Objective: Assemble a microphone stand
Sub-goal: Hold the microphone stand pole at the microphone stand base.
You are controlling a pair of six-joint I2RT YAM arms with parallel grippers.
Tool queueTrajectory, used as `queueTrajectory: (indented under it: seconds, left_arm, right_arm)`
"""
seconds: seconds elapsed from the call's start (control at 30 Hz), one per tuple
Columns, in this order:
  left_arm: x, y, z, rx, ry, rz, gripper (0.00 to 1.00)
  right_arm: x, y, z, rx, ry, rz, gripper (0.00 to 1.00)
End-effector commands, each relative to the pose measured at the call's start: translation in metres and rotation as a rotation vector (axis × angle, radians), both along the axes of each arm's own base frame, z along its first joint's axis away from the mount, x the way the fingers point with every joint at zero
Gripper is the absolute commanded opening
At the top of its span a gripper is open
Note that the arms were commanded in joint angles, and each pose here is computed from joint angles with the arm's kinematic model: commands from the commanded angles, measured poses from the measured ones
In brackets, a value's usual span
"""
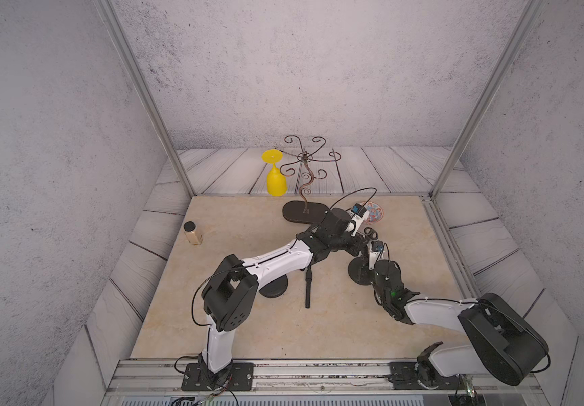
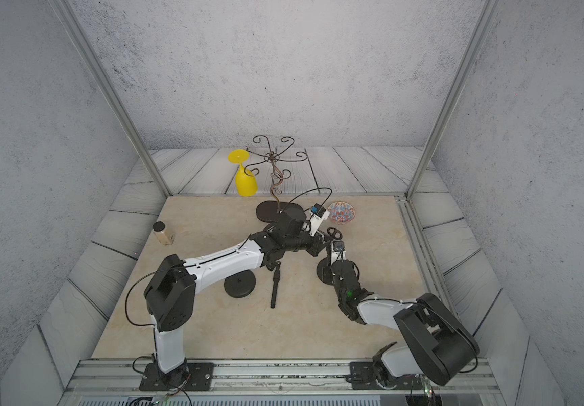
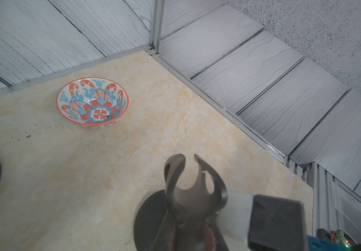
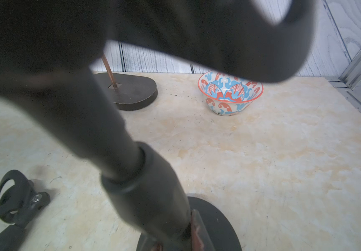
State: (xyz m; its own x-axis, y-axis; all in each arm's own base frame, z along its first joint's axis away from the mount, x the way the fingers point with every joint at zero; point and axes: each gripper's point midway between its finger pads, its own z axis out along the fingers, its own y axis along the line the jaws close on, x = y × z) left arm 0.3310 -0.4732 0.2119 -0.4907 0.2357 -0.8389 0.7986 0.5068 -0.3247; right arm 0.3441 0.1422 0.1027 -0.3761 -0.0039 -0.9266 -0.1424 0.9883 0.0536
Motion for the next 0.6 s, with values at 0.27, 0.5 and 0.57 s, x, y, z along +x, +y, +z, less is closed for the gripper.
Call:
queueTrajectory:
  seconds: [0.27,0.5,0.57]
  left_arm:
    - [-0.053,0.002,-0.009,0.036,0.146,-0.144,0.08]
    - [-0.054,0.01,-0.009,0.045,0.129,-0.125,0.08]
    - [-0.055,0.01,-0.007,0.038,0.128,-0.126,0.08]
  right_arm:
    - [-0.026,-0.029,-0.051,-0.015,0.158,-0.173,0.04]
    - [-0.03,-0.01,-0.05,0.024,0.133,-0.09,0.04]
    - [-0.028,-0.005,-0.041,0.032,0.114,-0.066,0.04]
